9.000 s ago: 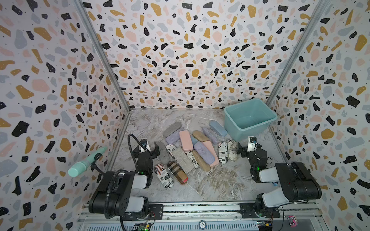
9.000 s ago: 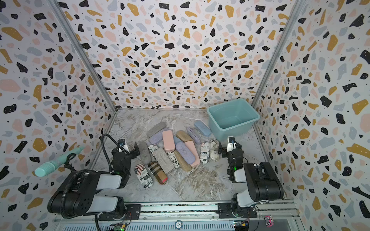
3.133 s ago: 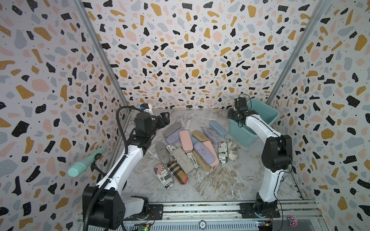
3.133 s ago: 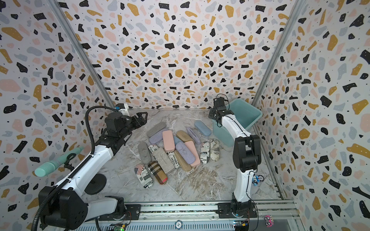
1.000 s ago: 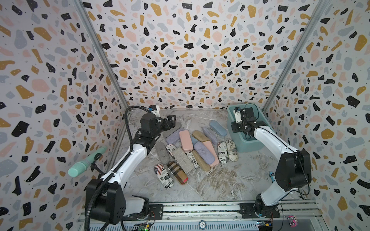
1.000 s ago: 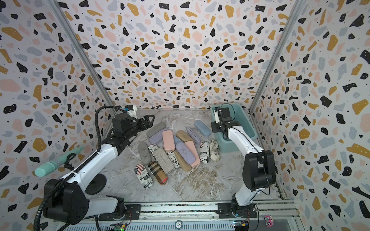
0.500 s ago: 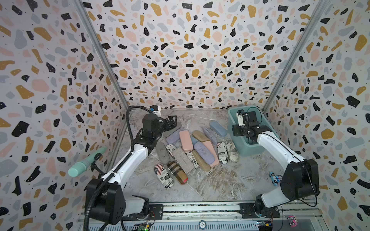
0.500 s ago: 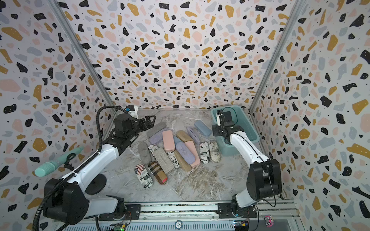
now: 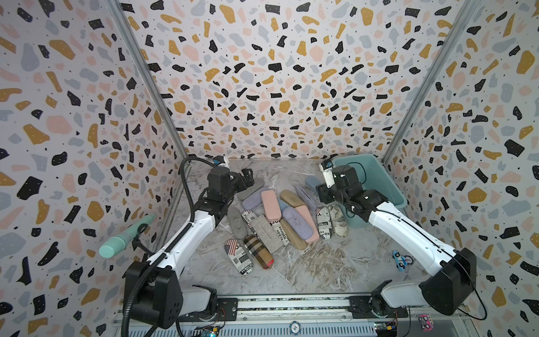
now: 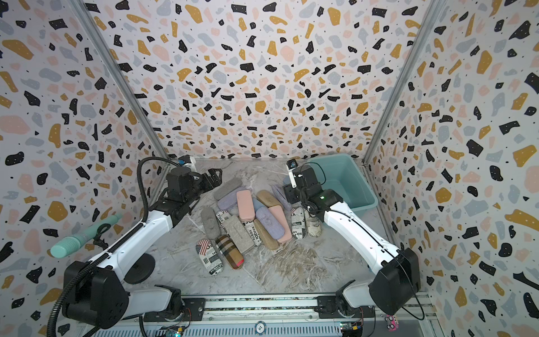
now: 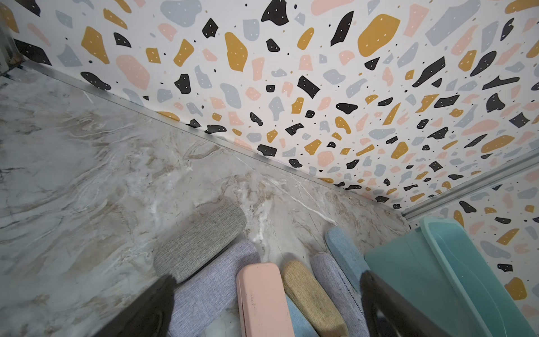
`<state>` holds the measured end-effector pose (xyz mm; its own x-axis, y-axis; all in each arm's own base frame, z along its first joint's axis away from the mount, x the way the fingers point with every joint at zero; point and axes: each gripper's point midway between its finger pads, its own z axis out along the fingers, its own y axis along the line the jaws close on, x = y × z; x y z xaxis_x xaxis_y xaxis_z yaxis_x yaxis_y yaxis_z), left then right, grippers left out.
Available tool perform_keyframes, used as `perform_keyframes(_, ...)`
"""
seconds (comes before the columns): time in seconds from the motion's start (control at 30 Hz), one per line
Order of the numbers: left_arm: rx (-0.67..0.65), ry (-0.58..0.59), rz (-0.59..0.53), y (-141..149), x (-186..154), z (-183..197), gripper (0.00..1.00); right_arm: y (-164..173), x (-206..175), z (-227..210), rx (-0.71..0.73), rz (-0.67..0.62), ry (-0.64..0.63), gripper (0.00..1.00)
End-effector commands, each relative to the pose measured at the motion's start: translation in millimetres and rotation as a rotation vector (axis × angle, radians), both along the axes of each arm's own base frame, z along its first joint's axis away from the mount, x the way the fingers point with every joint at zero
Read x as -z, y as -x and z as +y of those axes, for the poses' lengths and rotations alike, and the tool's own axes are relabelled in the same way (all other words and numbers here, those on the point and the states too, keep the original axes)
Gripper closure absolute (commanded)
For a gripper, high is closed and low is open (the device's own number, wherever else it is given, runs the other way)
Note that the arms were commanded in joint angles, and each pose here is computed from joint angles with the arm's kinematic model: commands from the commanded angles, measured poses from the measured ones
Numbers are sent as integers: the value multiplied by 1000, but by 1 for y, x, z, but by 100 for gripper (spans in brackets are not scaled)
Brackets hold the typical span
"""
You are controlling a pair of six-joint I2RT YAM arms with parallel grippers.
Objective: Put the glasses cases into the storage boxes
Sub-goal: Move the storage box to the corner of the board.
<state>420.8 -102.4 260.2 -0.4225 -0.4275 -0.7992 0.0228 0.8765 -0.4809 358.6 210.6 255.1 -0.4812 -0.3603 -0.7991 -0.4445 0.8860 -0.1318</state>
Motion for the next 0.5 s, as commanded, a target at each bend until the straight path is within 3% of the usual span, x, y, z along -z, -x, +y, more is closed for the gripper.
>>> perform_keyframes(0.0,-27,14,-35,0,-17,7,1,22,6,31,-117,39,63,32)
perform_keyframes(0.17,-11,32,-30,0,-14,6,1,42,67,63,-192,165,181,27)
perform_keyframes(0.47,18,47,-20,-1,-11,0,3,78,115,88,-309,313,187,21)
